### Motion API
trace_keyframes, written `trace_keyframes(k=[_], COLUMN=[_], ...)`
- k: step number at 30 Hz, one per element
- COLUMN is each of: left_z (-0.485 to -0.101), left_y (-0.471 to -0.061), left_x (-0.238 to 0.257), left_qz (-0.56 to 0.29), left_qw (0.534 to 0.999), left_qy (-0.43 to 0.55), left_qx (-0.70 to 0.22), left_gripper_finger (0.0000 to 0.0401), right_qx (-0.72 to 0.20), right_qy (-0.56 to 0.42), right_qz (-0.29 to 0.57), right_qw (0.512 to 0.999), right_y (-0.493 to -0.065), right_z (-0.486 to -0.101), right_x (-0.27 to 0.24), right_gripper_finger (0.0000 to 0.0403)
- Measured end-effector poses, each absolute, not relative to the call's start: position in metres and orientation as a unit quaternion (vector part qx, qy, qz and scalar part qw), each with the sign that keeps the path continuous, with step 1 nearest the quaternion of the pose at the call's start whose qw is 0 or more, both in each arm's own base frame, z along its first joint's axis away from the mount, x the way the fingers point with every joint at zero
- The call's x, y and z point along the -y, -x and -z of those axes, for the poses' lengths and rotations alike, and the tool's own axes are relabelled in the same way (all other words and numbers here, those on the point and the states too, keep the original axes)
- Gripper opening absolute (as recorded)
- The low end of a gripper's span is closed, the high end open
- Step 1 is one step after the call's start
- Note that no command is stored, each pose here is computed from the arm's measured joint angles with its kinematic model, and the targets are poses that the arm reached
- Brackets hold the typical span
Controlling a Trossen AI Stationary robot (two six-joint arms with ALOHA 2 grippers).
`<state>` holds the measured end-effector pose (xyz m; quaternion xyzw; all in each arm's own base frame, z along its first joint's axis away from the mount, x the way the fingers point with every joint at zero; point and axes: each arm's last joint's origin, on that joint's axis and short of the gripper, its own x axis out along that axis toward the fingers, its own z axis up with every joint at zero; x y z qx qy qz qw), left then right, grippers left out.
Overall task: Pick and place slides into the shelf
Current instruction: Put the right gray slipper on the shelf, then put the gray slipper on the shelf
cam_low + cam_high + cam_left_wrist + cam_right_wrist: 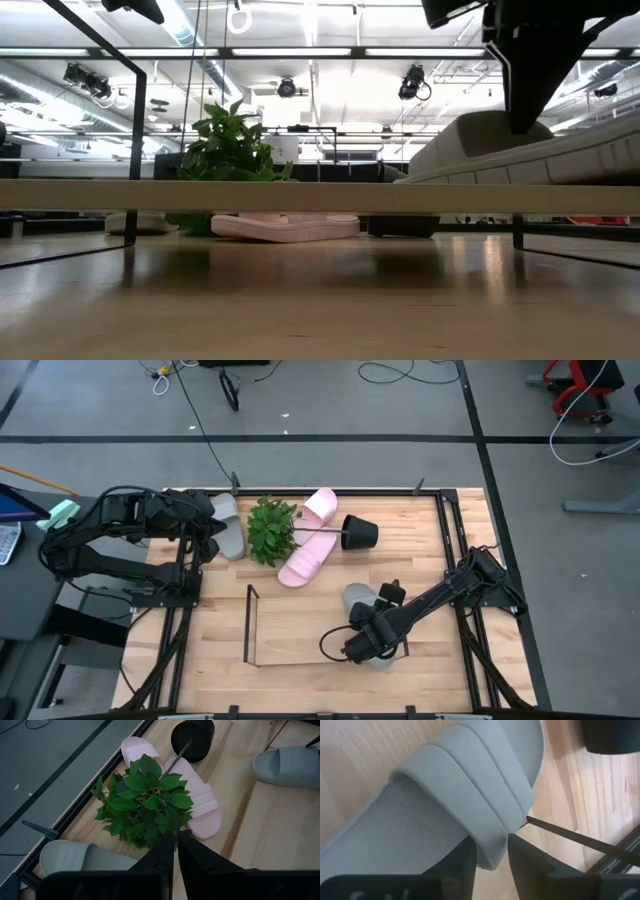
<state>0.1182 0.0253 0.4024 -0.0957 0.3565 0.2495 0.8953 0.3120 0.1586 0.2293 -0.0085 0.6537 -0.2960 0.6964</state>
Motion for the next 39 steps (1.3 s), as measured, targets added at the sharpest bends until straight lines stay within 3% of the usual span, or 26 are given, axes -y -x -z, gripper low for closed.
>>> trace_keyframes(k=[8, 26, 39], left_z=[-0.402, -0.402, -0.402], left_y=[-0.118, -0.117, -0.117], left_x=[-0.025, -0.025, -0.025], left_qz=[-0.25, -0.25, -0.245], left_qw=[0.895, 0.893, 0.894], left_qy=[0.096, 0.095, 0.083], left_qx=[-0.357, -0.362, -0.365], left_gripper_finger=[0.0023, 0.0028, 0.004], right_qx=[-0.658, -0.669, -0.685], right_qy=[0.003, 0.008, -0.001], right_qz=[0.288, 0.239, 0.217], right_qw=[0.695, 0.704, 0.696], right_y=[-0.312, -0.317, -0.317], right_z=[-0.229, -0.242, -0.243], right_x=[-0.159, -0.163, -0.165], right_gripper_finger=[0.0116, 0.0244, 0.0252])
